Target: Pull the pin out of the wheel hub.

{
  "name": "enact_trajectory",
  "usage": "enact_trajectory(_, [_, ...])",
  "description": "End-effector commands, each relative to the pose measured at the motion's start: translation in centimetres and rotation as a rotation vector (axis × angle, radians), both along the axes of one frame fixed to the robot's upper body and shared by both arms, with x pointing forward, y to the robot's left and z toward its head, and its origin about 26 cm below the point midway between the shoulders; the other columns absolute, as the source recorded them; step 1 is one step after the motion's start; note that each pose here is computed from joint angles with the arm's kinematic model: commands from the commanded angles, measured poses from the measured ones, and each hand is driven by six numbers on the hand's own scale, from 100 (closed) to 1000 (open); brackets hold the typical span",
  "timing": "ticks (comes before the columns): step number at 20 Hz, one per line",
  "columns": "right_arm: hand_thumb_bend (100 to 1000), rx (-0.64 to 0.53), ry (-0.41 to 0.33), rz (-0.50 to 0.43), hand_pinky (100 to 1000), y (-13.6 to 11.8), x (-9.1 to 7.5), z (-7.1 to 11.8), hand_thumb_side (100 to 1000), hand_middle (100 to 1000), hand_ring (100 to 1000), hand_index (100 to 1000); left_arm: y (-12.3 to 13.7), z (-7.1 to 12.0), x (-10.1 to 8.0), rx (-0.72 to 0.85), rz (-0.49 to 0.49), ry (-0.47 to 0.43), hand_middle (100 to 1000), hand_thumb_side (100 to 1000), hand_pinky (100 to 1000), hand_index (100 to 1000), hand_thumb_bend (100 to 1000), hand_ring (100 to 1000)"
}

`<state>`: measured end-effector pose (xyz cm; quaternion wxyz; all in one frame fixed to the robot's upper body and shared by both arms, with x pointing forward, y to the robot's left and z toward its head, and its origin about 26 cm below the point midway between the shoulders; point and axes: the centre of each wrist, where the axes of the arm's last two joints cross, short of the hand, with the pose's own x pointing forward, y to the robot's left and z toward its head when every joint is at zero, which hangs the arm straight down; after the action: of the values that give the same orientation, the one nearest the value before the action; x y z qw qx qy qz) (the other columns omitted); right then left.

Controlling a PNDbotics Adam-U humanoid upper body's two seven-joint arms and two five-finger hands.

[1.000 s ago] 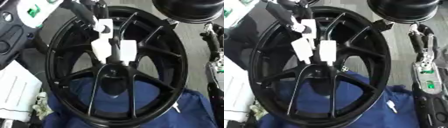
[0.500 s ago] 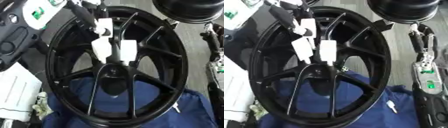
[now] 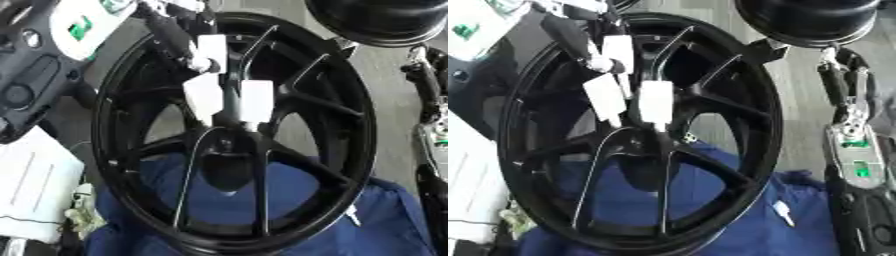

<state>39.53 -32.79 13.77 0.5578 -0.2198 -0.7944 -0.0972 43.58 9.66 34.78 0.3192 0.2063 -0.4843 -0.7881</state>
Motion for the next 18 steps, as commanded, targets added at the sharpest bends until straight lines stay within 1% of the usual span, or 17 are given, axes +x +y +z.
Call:
enact_trajectory(1, [100, -0.018, -0.026, -0.003, 785, -0.3, 0.1, 1.1, 622, 688, 683, 765, 0.1, 1.0, -0.3, -0.005, 0.009, -0.027, 663, 383, 749, 722, 249, 695])
enact_trajectory(2, [100, -0.019, -0.026, -0.003, 785, -0.3, 0.1, 1.1, 623, 688, 683, 765, 0.1, 1.0, -0.2, -0.004, 0.011, -0.027, 653, 342, 745, 712, 233, 686])
enact_trajectory(7, [100, -0.023, -0.020, -0.003, 785, -0.2, 0.1, 1.1, 624, 688, 683, 765, 0.0, 1.3, -0.4, -0.016, 0.024, -0.028, 605, 309, 726, 654, 157, 641])
enact_trajectory(10, [100, -0.023, -0.020, -0.003, 786, -0.2, 0.1, 1.1, 625, 688, 684, 765, 0.0, 1.5, -0.6, -0.024, 0.033, -0.032, 564, 239, 705, 588, 118, 610])
enact_trajectory(15, [100, -0.024, -0.017, -0.005, 786, -0.2, 0.1, 1.1, 627, 689, 684, 766, 0.2, 2.0, -0.9, -0.047, 0.059, -0.040, 526, 170, 684, 512, 107, 587])
enact_trajectory(18, [100, -0.026, -0.013, -0.005, 787, -0.2, 0.1, 1.1, 628, 689, 685, 766, 0.2, 2.4, -1.2, -0.061, 0.071, -0.044, 512, 177, 679, 484, 101, 579])
